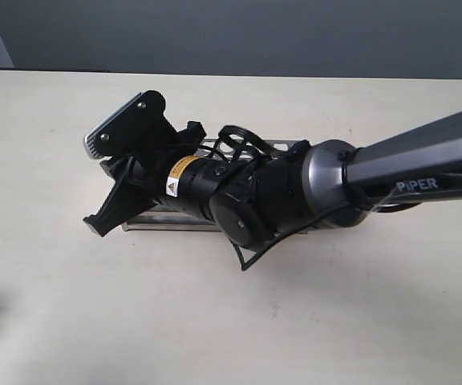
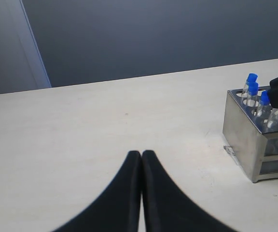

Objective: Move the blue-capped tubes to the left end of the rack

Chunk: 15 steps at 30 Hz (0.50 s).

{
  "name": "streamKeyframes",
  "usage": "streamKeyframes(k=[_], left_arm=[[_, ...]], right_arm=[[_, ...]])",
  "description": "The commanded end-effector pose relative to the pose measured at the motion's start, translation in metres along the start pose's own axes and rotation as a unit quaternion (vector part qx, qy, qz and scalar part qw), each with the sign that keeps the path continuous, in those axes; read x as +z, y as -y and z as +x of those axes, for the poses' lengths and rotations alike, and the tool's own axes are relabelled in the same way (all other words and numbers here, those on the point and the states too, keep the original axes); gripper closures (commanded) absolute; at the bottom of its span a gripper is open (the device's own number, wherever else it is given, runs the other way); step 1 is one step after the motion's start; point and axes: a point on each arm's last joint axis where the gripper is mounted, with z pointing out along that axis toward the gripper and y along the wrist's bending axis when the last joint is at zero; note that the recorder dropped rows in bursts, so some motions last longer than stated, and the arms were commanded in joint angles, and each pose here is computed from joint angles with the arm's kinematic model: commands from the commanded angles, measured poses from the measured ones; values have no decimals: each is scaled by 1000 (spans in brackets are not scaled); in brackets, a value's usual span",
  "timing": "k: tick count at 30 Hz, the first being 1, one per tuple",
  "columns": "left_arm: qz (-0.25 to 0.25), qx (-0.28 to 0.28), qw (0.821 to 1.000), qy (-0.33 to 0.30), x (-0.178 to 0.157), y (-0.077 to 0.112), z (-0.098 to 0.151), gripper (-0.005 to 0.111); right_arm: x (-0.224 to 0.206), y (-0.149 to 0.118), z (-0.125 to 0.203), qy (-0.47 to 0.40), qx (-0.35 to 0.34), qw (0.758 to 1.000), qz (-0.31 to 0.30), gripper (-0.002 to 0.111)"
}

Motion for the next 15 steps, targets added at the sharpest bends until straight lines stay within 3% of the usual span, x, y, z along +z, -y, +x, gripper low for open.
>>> streamKeyframes(k=[1, 7, 15], left_arm=[[3, -2, 1000, 7, 0, 0, -3, 106], [3, -2, 1000, 7, 0, 0, -3, 106], [3, -2, 1000, 7, 0, 0, -3, 106]], right_arm=[[2, -2, 4, -14, -4, 1000, -5, 103], [4, 0, -2, -21, -2, 1000, -6, 69], [-17, 10, -49, 35, 0, 999, 16, 69]])
